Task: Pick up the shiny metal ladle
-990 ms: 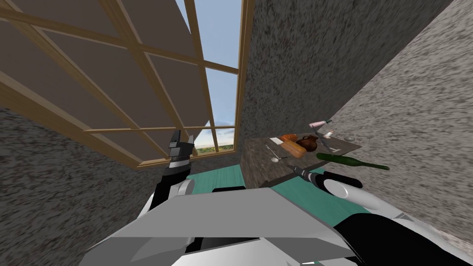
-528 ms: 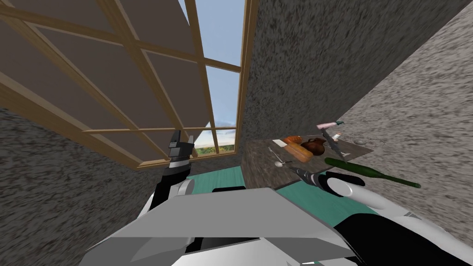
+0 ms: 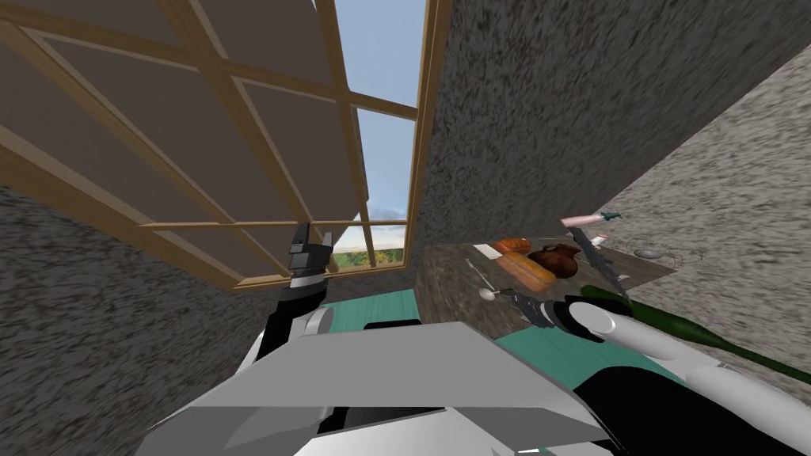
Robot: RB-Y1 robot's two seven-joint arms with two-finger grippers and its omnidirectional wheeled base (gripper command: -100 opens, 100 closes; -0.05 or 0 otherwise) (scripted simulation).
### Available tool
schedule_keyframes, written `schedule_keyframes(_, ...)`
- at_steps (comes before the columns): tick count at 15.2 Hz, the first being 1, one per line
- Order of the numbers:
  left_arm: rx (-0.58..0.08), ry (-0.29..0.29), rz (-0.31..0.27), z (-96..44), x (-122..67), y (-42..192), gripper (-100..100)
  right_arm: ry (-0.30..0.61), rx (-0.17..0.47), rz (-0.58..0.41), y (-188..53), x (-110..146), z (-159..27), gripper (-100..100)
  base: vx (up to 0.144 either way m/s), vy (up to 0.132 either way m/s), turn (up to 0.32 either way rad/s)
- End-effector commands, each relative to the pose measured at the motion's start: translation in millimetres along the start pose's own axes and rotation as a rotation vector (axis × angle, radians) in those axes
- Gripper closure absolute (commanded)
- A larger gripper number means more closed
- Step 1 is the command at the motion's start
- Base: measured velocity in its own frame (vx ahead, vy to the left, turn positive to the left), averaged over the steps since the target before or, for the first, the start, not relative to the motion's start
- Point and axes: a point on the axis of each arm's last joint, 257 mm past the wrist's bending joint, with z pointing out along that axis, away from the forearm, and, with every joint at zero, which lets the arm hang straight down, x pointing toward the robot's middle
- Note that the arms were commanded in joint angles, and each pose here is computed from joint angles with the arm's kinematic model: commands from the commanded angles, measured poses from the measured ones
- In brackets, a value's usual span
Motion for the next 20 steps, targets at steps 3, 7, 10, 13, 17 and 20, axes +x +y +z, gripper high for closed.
schedule_keyframes(3, 0.0, 0.0, 0.0, 0.0, 0.0, 0.0, 0, -0.06, -0.053, 0.12, 14.9, -10.0, -4.3, -100, 0.101, -0.029, 0.078)
schedule_keyframes(7, 0.0, 0.0, 0.0, 0.0, 0.0, 0.0, 0, -0.114, -0.108, 0.22, 29.4, -21.3, -9.1, -100, 0.083, -0.024, 0.054)
schedule_keyframes(10, 0.0, 0.0, 0.0, 0.0, 0.0, 0.0, 0, -0.153, -0.152, 0.294, 40.5, -31.0, -13.1, -100, 0.105, -0.04, 0.072)
schedule_keyframes(13, 0.0, 0.0, 0.0, 0.0, 0.0, 0.0, 0, -0.161, -0.16, 0.306, 42.5, -32.6, -13.4, -100, 0.099, -0.061, 0.064)
schedule_keyframes(17, 0.0, 0.0, 0.0, 0.0, 0.0, 0.0, 0, -0.157, -0.153, 0.317, 62.8, -41.6, -2.6, -100, 0.043, 0.007, 0.011)
schedule_keyframes(20, 0.0, 0.0, 0.0, 0.0, 0.0, 0.0, 0, -0.158, -0.155, 0.316, 59.6, -40.2, -5.0, 100, 0.01, 0.005, -0.001)
